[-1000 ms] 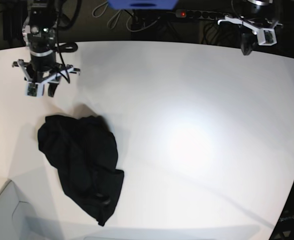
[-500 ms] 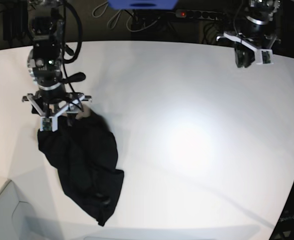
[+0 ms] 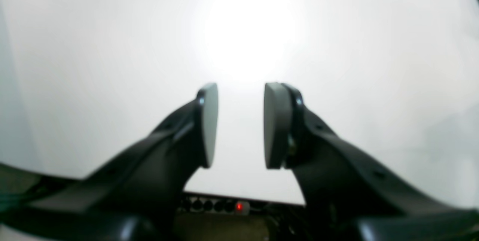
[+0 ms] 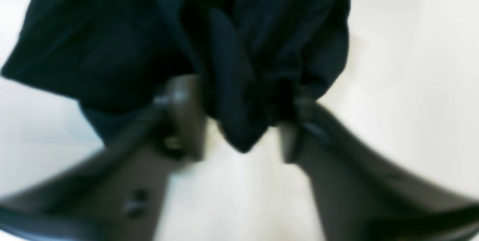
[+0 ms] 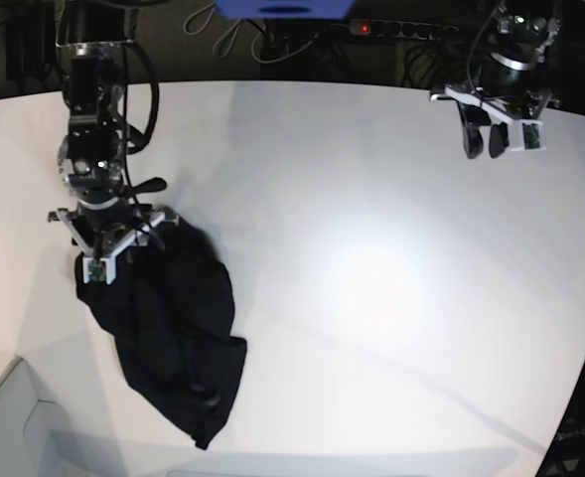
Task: Layout the t-shirt on the table in an organized manner, then fold the t-shirt properly
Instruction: 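Lower the right gripper onto the crumpled black t-shirt and grasp it, then lift the shirt with the right gripper and drag it across the table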
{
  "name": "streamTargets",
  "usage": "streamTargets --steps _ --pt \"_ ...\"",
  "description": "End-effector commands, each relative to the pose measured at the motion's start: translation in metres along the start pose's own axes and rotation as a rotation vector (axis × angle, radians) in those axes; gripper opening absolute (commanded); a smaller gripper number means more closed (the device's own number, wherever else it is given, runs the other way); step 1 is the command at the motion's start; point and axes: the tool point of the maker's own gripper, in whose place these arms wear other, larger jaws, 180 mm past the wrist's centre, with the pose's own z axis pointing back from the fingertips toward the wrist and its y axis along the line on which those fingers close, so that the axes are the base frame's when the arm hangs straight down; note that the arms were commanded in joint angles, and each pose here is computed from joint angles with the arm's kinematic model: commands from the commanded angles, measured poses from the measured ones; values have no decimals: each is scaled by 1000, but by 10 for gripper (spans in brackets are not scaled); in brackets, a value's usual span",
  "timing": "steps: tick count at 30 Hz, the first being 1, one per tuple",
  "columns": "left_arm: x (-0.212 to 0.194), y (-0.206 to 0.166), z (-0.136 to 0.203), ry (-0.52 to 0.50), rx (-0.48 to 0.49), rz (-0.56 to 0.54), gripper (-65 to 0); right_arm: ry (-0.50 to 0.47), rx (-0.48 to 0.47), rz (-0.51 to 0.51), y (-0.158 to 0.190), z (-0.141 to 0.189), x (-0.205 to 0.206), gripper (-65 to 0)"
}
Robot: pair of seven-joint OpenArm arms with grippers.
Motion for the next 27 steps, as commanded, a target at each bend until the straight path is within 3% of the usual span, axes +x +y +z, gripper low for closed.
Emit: streamTargets --steps 1,2,3,5,7,12,21,25,27 --pt "6 1 4 -23 0 -9 -447 -63 -5 9 -3 2 19 -529" --pt "6 1 4 -23 1 -8 -447 -74 -5 9 -3 3 23 -631" --pt "6 1 4 -23 1 -8 -447 -89 -7 9 -3 6 29 -650" --pt "6 1 4 -23 2 -10 -447 -146 -5 6 -2 16 47 -628" --pt "5 1 4 -20 2 -10 -447 -207 4 8 2 28 67 -650" --pt "1 2 6 -9 6 -9 -447 -346 122 57 49 61 109 -650" --pt "-11 9 15 31 17 -18 -443 -469 510 14 201 129 142 -650" --pt "-8 31 21 24 84 -21 -442 -463 707 32 270 170 134 -650" --pt "-7 47 26 23 127 -26 -442 -410 777 53 300 179 115 -650"
